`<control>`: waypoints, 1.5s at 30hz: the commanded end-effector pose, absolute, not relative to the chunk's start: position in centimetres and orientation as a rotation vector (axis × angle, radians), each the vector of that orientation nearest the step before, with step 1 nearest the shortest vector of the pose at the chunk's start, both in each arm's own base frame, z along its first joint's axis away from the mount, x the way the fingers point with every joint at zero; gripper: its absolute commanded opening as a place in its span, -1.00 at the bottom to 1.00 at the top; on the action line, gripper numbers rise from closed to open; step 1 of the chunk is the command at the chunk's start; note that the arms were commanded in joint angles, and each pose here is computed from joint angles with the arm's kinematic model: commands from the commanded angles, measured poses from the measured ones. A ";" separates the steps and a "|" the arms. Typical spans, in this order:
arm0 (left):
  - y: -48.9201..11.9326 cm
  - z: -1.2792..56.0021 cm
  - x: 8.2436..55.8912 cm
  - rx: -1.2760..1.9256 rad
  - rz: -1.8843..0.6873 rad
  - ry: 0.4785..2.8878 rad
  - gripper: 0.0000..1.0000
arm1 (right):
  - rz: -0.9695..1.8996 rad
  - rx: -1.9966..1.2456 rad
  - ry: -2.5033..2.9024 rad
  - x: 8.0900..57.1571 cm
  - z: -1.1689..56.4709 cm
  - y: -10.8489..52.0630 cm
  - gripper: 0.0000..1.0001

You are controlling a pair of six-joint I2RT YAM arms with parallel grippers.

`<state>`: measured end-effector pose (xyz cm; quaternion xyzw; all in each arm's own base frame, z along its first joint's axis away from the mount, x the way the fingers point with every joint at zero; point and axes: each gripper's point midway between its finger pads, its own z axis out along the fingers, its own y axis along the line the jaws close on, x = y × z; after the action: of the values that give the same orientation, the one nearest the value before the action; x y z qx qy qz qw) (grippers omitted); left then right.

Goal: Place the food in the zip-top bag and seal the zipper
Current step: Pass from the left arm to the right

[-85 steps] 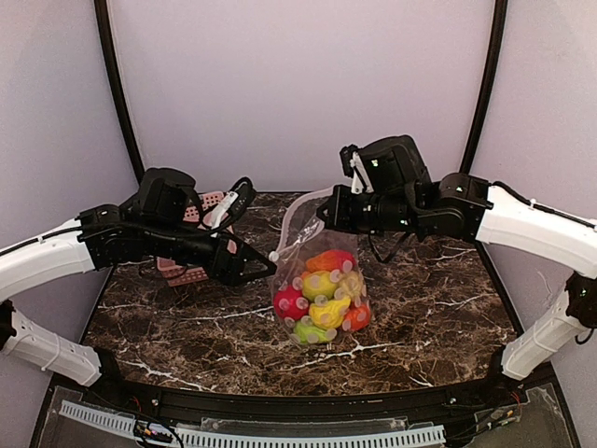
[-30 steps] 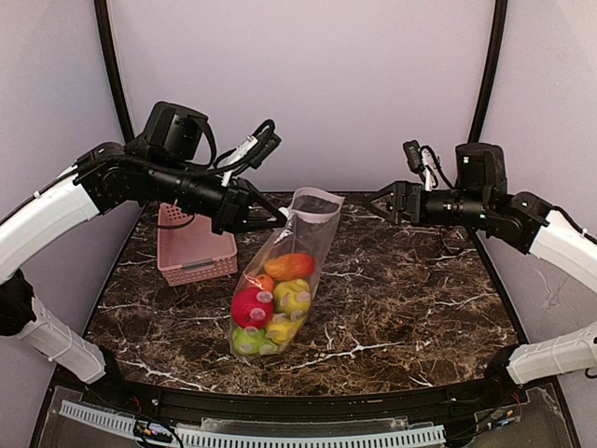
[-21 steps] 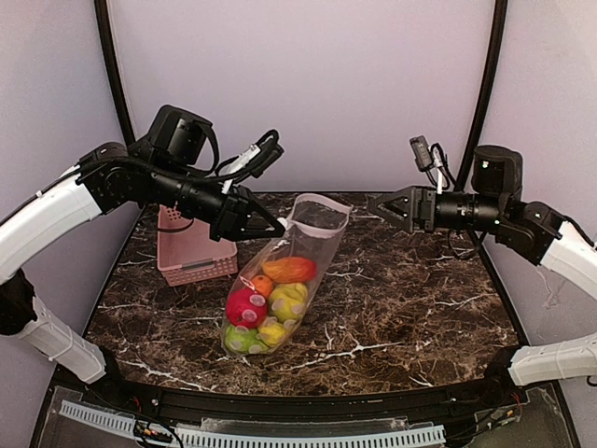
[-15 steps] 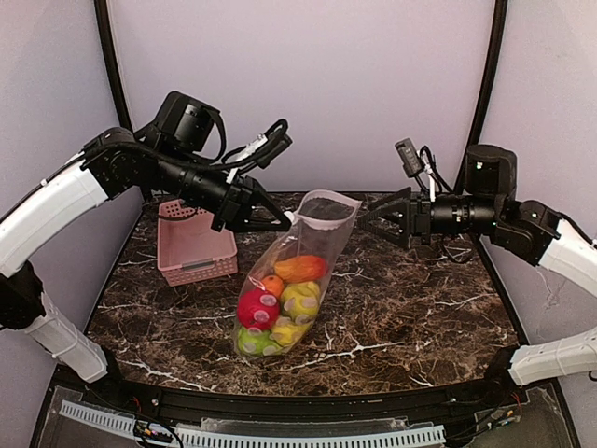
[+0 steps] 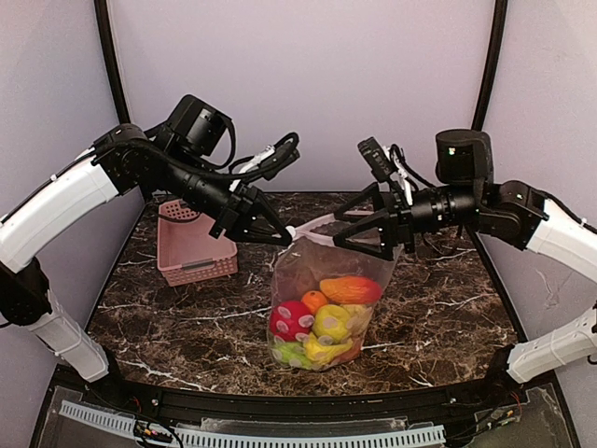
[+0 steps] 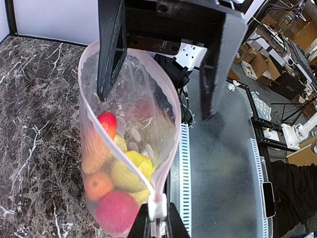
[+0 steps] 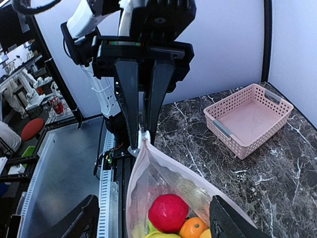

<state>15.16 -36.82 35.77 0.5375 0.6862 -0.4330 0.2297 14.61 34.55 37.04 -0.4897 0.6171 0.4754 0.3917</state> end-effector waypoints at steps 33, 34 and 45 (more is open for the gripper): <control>-33.5 35.2 16.0 1.178 -1.110 1.845 0.75 | 1.272 -1.235 1.547 13.9 35.5 36.6 -1.00; -33.4 34.6 15.9 1.174 -1.119 1.857 0.68 | 1.272 -1.235 1.551 13.9 35.5 36.6 -1.00; -34.2 34.3 17.9 1.100 -1.064 1.874 0.34 | 1.297 -1.249 1.570 13.9 34.8 37.2 -1.00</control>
<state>16.59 -33.66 34.05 0.4388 0.7185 -0.4204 0.3384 14.12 36.75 34.19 -0.4866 0.6231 0.4953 0.3600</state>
